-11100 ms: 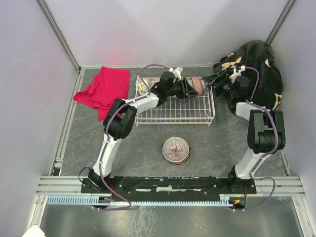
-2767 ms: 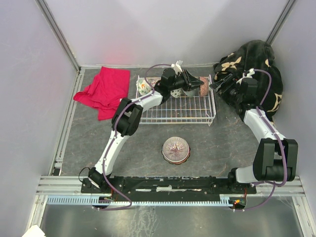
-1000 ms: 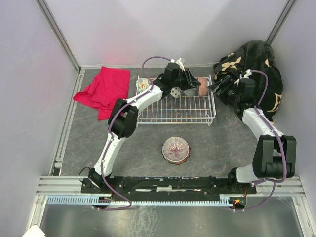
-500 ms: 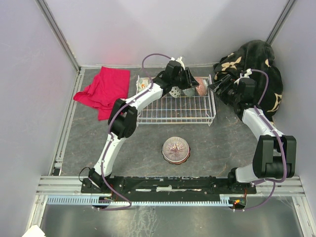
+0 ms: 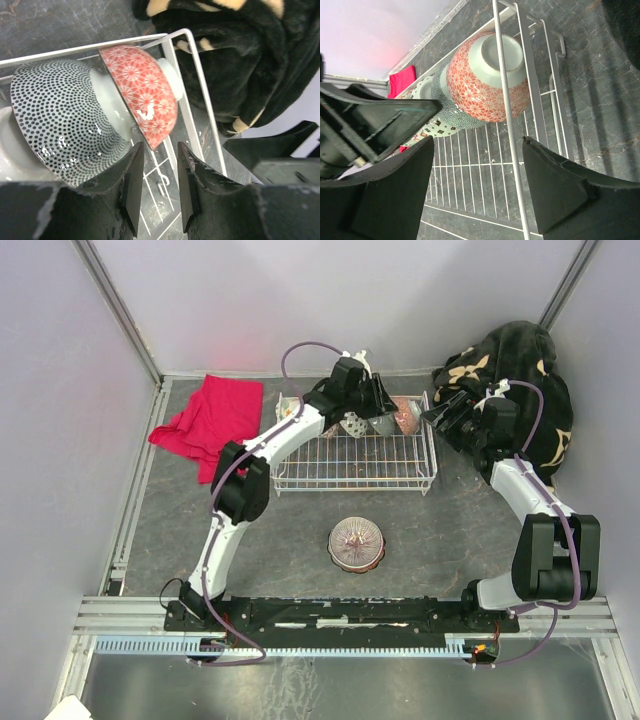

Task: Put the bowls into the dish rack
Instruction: Place the bowl in the dish rack, then pick up the bowl from the center of the board.

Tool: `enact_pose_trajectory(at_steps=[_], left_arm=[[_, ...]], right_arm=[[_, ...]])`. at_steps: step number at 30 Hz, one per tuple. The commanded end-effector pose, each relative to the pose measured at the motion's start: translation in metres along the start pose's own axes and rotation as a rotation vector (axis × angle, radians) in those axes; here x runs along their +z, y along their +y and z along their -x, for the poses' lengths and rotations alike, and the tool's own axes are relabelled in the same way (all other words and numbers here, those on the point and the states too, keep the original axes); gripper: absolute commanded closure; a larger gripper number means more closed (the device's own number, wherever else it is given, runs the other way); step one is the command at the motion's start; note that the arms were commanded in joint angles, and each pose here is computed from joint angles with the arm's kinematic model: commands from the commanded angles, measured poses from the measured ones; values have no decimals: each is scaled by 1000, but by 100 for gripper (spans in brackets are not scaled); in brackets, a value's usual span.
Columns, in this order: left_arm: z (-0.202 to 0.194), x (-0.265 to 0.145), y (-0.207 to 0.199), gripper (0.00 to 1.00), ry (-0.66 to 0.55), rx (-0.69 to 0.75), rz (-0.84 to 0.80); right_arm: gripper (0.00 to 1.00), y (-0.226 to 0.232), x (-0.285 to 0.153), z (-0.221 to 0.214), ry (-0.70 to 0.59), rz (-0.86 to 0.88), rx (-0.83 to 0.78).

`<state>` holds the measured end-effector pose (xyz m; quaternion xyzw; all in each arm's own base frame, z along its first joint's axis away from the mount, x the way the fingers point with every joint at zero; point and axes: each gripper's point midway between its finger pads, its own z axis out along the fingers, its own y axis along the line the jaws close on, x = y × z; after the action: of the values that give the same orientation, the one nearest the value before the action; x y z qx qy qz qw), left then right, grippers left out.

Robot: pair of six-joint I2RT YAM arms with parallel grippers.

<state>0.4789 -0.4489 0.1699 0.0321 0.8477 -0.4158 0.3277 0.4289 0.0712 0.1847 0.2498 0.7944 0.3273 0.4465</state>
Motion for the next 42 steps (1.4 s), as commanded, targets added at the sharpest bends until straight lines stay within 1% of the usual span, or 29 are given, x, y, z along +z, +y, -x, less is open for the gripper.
enact_pose_trajectory(at_steps=[1, 5, 11, 15, 20, 23, 24, 25, 26, 27, 29, 31, 38, 42], left_arm=[[42, -49, -56, 60, -112, 109, -80], [42, -70, -66, 60, -126, 133, -95], [46, -120, -92, 56, -178, 192, -129], [37, -149, -95, 52, -179, 225, -121], [25, -183, -79, 47, -178, 288, -48], [12, -200, -63, 38, -173, 321, 0], [8, -207, -57, 28, -175, 332, 16], [4, -213, -52, 16, -179, 344, 34], [-1, -217, -44, 7, -186, 351, 64], [-4, -222, -42, 4, -209, 361, 89], [-15, -226, -42, 1, -233, 363, 69], [-26, -228, -41, 1, -230, 364, 53], [-68, -235, -21, 1, -238, 460, 174], [-73, -237, -5, 1, -251, 490, 247]], right_arm=[[20, 20, -8, 13, -49, 58, -35], [19, 22, -11, 13, -48, 60, -38], [17, 32, -25, 12, -33, 72, -49], [15, 42, -41, 7, -4, 94, -59], [12, 53, -69, -1, 19, 107, -104], [9, 56, -85, -5, 35, 104, -128], [7, 58, -90, -7, 40, 110, -137], [5, 58, -94, -9, 44, 109, -149], [3, 58, -100, -9, 43, 101, -166], [0, 56, -106, -12, 49, 85, -180], [1, 54, -116, -13, 42, 66, -209], [1, 52, -125, -15, 31, 57, -226], [1, 45, -142, -24, -12, 58, -228], [1, 48, -146, -29, -9, 80, -217]])
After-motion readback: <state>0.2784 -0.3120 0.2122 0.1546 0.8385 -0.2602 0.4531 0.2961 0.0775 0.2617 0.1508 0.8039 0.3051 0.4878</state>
